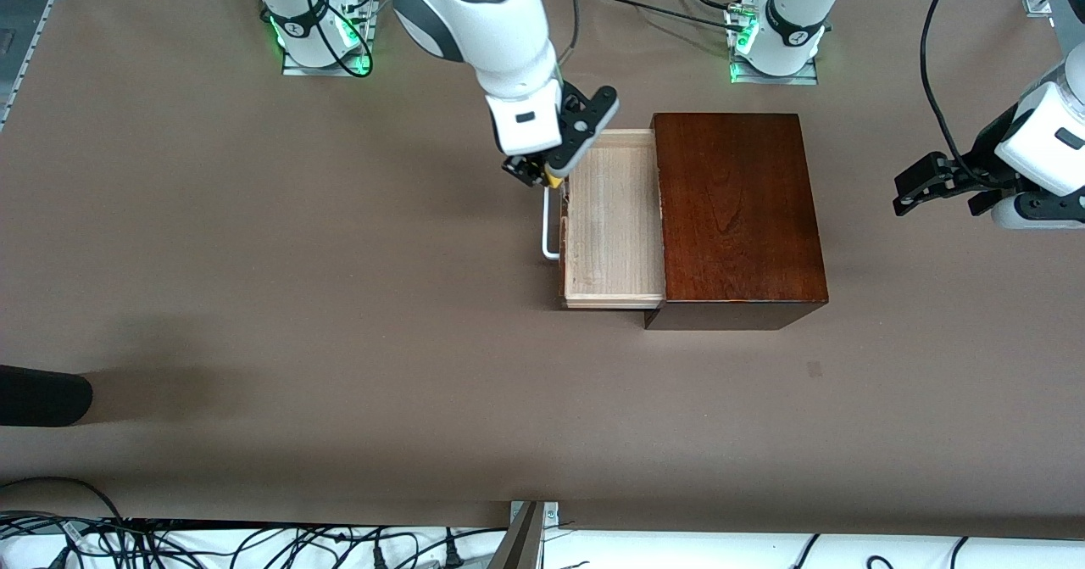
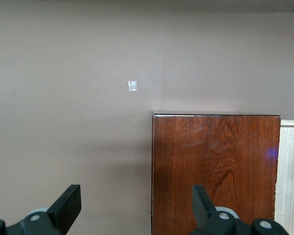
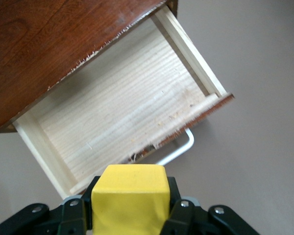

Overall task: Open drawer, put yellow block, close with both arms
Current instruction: 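Lift the yellow cube and carry it over the open drawer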

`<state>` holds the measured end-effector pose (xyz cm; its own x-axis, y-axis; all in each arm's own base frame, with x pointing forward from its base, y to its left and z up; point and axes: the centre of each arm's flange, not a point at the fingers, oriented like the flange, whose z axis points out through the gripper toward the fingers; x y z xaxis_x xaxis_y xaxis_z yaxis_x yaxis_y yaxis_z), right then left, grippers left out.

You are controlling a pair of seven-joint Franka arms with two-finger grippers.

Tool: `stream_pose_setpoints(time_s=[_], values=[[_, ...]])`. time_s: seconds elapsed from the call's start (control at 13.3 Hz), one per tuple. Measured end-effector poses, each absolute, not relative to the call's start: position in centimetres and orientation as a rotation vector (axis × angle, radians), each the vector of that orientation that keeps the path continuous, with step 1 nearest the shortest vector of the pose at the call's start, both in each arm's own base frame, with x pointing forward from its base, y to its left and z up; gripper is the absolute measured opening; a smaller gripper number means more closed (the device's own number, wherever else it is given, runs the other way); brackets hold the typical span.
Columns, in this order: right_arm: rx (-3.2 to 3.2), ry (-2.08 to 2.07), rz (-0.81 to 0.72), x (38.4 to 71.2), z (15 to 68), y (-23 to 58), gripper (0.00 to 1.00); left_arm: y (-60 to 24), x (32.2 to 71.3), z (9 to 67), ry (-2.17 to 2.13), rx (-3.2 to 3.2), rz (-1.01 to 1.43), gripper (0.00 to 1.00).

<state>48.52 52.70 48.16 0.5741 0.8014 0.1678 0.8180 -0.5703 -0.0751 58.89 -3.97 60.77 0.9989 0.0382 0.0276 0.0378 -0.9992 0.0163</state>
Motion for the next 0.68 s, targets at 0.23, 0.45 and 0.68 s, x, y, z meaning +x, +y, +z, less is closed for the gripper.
stream_pose_setpoints(time_s=[0.23, 0.45, 0.68], values=[[-2.642, -1.457, -0.214, 48.8, 46.4, 55.7, 0.56, -4.0, 58.9, 60.8, 0.06, 3.125, 0.044, 1.0], [-2.614, -1.566, -0.249, 48.6, 44.0, 58.4, 0.56, -3.9, 58.9, 60.8, 0.06, 3.125, 0.044, 1.0], [-2.576, -1.692, -0.271, 48.9, 41.0, 59.5, 0.56, -3.9, 58.9, 60.8, 0.061, 3.125, 0.045, 1.0]])
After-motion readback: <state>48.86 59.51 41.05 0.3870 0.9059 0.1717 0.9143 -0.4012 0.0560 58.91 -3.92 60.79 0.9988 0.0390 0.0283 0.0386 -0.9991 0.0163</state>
